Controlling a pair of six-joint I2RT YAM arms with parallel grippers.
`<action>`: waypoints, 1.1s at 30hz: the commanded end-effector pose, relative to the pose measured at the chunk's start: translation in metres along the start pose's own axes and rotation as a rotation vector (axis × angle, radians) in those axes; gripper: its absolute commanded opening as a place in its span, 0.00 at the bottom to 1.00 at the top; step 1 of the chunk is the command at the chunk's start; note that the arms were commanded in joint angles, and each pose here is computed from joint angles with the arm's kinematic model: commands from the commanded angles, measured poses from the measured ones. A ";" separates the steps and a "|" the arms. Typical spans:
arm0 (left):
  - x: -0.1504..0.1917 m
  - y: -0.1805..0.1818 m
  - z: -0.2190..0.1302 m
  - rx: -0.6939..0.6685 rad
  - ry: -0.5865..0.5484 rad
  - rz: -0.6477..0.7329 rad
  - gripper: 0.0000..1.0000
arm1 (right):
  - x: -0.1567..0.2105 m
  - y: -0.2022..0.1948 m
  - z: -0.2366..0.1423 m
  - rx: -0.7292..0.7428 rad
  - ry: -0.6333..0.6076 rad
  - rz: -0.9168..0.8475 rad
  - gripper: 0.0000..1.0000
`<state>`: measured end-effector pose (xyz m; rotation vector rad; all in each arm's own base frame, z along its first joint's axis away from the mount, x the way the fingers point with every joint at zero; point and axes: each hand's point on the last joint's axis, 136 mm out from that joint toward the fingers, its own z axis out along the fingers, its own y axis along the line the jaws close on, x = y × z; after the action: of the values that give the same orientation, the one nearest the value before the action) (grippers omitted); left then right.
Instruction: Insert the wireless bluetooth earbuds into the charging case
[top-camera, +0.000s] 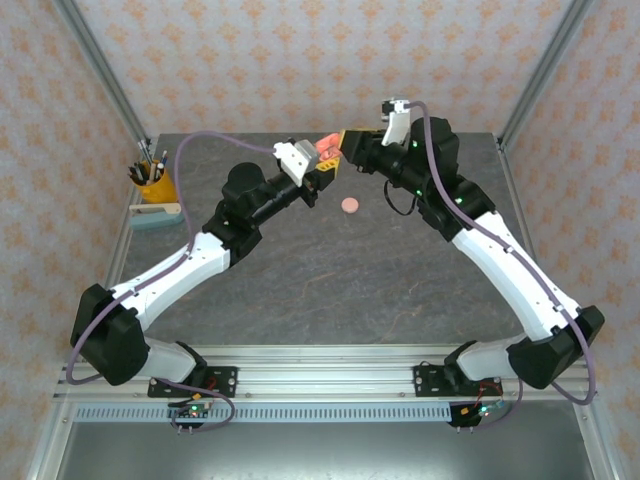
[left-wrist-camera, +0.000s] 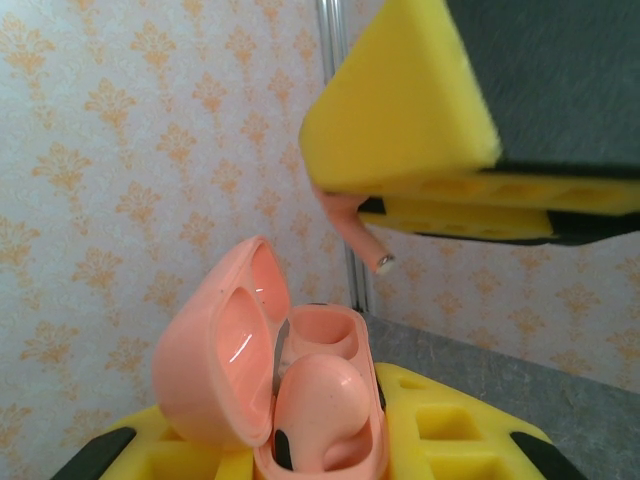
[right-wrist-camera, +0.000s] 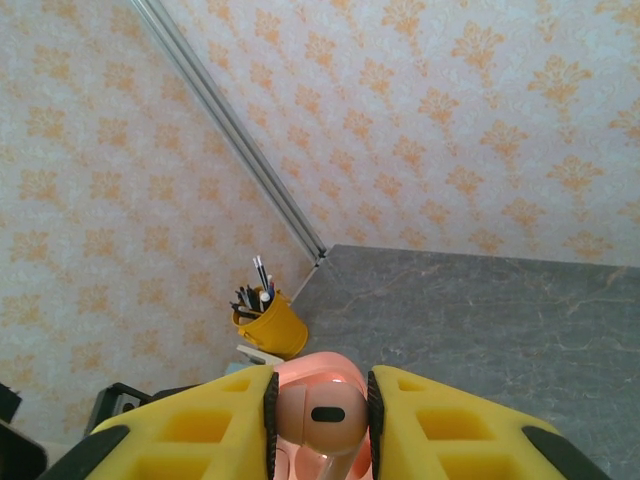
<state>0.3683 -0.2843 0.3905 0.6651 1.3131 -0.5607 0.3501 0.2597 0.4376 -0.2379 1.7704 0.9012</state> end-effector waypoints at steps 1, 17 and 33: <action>-0.018 -0.006 0.001 0.031 -0.040 -0.009 0.00 | -0.008 0.009 0.002 -0.030 -0.027 -0.029 0.29; -0.023 -0.010 -0.001 0.039 -0.051 -0.011 0.00 | 0.004 -0.005 0.011 0.022 0.000 -0.060 0.28; -0.028 -0.008 0.001 0.033 -0.059 -0.033 0.00 | 0.040 0.000 0.014 0.076 0.081 -0.300 0.25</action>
<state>0.3665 -0.2873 0.3855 0.6575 1.3452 -0.5973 0.3538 0.2732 0.4174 -0.3994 1.7555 0.6722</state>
